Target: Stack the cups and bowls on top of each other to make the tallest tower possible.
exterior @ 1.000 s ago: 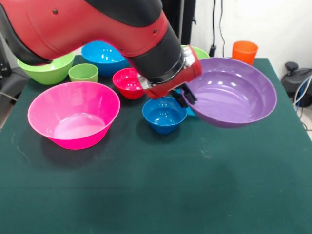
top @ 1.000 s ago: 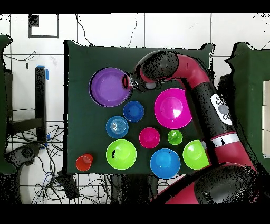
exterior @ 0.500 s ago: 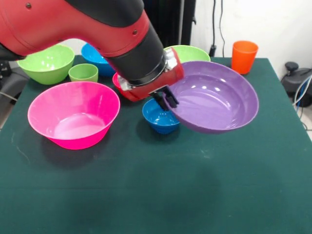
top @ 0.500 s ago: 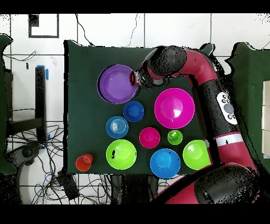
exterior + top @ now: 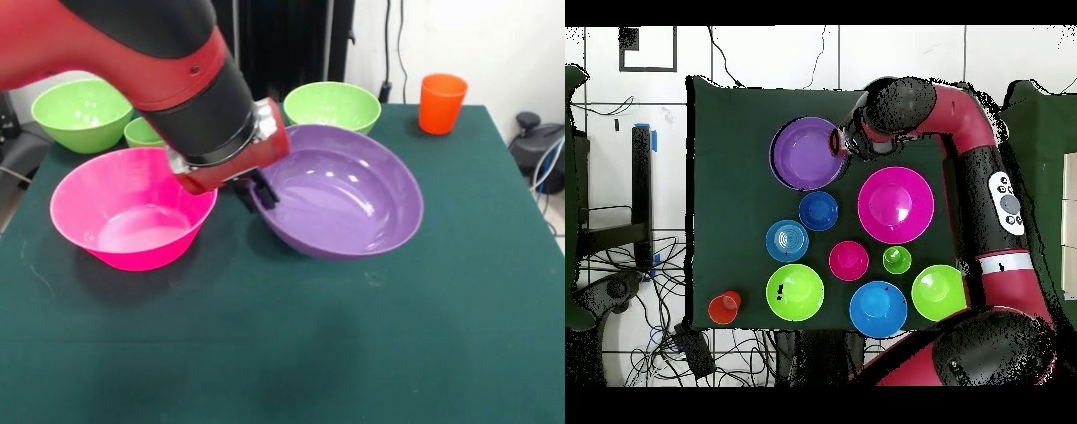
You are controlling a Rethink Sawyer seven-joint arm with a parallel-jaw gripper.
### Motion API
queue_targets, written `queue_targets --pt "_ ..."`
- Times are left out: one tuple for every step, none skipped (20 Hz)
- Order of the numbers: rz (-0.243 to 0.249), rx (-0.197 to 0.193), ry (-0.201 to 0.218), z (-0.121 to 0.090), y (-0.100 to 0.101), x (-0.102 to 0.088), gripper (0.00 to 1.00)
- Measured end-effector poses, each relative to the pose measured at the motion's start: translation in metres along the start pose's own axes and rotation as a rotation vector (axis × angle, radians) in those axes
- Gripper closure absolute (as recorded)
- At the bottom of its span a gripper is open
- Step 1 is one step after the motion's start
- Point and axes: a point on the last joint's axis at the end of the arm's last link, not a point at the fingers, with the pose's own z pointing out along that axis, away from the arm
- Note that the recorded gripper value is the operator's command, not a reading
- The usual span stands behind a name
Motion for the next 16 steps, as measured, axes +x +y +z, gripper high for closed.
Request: queue_targets --pt "-0.002 0.004 0.001 -0.001 -0.002 0.0 1.0" --pt "-0.01 0.019 0.002 -0.005 -0.009 -0.001 1.0" --pt "-0.014 0.026 0.002 -0.007 -0.012 -0.002 1.0" --pt "-0.017 0.033 0.002 -0.008 -0.015 -0.002 1.0" --pt "-0.022 0.042 0.002 -0.011 -0.019 -0.003 1.0" --pt "-0.027 0.05 0.003 -0.013 -0.023 -0.003 1.0" --pt "-0.031 0.059 0.003 -0.016 -0.027 -0.004 1.0" --pt "-0.034 0.064 0.003 -0.018 -0.03 -0.004 1.0" --pt "-0.036 0.068 0.005 -0.019 -0.032 -0.004 1.0" --pt "-0.038 0.073 0.007 -0.02 -0.034 -0.004 1.0" --pt "-0.04 0.077 0.009 -0.021 -0.036 -0.004 1.0" --pt "-0.041 0.082 0.011 -0.023 -0.038 -0.004 1.0" --pt "-0.043 0.088 0.015 -0.025 -0.041 -0.004 1.0" --pt "-0.044 0.09 0.018 -0.026 -0.043 -0.003 1.0" --pt "-0.045 0.093 0.021 -0.026 -0.045 -0.003 1.0" --pt "-0.045 0.094 0.025 -0.027 -0.047 -0.002 1.0"
